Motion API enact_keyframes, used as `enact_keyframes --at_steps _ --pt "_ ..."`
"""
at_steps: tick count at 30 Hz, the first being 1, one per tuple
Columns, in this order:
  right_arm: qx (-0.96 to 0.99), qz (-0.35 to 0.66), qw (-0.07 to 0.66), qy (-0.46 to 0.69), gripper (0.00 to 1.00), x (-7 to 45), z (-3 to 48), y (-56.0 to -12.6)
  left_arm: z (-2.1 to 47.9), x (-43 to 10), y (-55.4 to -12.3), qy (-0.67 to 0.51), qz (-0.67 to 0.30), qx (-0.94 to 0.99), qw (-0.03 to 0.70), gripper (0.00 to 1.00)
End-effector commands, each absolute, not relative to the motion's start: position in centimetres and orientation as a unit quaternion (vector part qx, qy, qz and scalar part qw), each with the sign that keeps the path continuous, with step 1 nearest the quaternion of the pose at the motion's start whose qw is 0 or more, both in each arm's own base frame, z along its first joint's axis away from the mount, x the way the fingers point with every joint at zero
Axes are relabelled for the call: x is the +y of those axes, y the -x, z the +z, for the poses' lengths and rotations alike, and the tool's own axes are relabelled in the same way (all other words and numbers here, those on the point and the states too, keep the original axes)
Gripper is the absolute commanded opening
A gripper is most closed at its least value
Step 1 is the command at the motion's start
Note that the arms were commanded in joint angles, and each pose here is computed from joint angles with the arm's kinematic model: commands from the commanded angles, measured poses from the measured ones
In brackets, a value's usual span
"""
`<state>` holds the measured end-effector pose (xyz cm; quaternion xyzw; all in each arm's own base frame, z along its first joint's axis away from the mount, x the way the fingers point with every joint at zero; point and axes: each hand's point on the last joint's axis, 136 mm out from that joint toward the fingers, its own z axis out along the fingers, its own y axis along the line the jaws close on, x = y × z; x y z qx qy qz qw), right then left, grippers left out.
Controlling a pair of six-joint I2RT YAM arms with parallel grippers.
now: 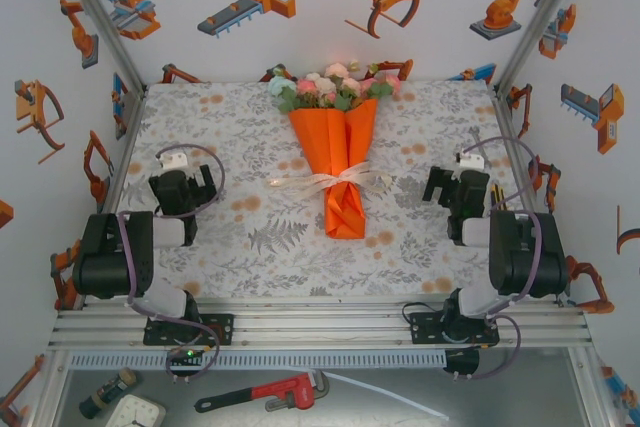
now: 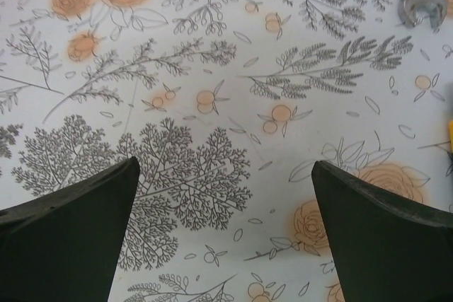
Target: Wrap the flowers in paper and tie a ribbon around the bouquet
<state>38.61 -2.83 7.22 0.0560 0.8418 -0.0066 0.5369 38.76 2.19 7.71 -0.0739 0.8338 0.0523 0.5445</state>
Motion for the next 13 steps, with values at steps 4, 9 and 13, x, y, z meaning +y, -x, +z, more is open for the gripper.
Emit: enact_keyframes --at_steps 4,9,13 --pt "0.822 0.003 0.569 -0.032 0.99 -2.04 8.96 -39.55 8.98 1.49 -39.52 0.058 0.048 0.823 0.564 0.97" --pt "0.826 0.004 0.563 -0.026 0.99 -1.85 8.82 -39.70 9.05 1.49 -39.54 0.057 0.048 0.822 0.565 0.97" --pt "0.824 0.002 0.566 -0.029 0.99 -1.93 8.75 -39.38 9.07 1.48 -39.55 0.057 0.048 0.822 0.565 0.97"
